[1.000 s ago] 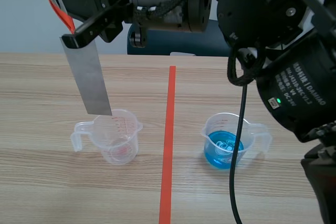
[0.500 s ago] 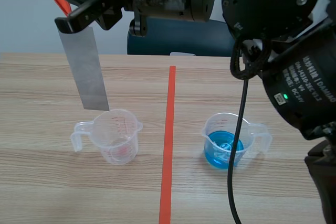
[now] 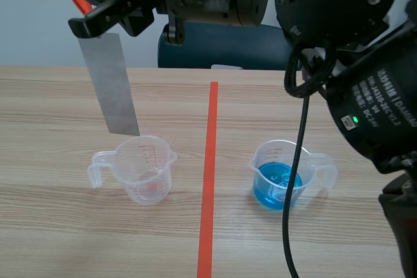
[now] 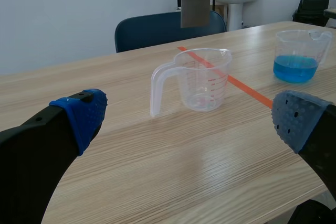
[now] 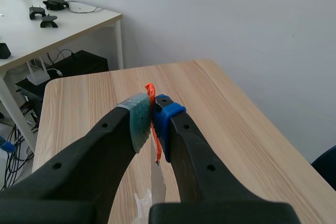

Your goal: Do the redox reaction experiment. lift the metal plate out of the left beaker

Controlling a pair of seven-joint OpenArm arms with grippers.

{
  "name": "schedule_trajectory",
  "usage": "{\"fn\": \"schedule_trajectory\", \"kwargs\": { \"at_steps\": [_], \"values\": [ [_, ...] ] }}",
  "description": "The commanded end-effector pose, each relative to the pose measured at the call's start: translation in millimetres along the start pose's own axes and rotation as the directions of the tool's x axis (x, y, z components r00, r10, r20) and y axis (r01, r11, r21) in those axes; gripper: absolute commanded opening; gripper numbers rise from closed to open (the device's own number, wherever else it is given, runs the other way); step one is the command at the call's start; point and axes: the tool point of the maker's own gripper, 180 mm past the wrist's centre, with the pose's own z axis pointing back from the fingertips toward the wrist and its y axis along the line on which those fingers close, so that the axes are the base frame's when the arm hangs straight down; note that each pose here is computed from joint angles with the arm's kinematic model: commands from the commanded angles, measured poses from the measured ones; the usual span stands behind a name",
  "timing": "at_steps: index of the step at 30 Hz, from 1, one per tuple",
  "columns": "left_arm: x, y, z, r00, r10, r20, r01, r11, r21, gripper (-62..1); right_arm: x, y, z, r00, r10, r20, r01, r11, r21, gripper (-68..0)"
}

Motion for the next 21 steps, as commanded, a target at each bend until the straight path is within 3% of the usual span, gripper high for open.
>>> {"fn": "schedule_trajectory", "kwargs": {
  "at_steps": [1, 21],
  "values": [
    [10.0, 1.7, 0.1, 0.999, -0.001, 0.047, 0.001, 1.0, -0.004, 1.4, 20.8, -1.5, 1.4, 0.998, 0.032, 0.054, -0.032, 0.999, -0.001, -67.3],
    [13.3, 0.6, -3.8, 0.998, 0.0, 0.065, 0.001, 1.0, -0.008, 1.4, 20.7, -1.5, 1.4, 0.998, 0.031, 0.054, -0.031, 1.0, -0.001, -67.3]
  ]
}}
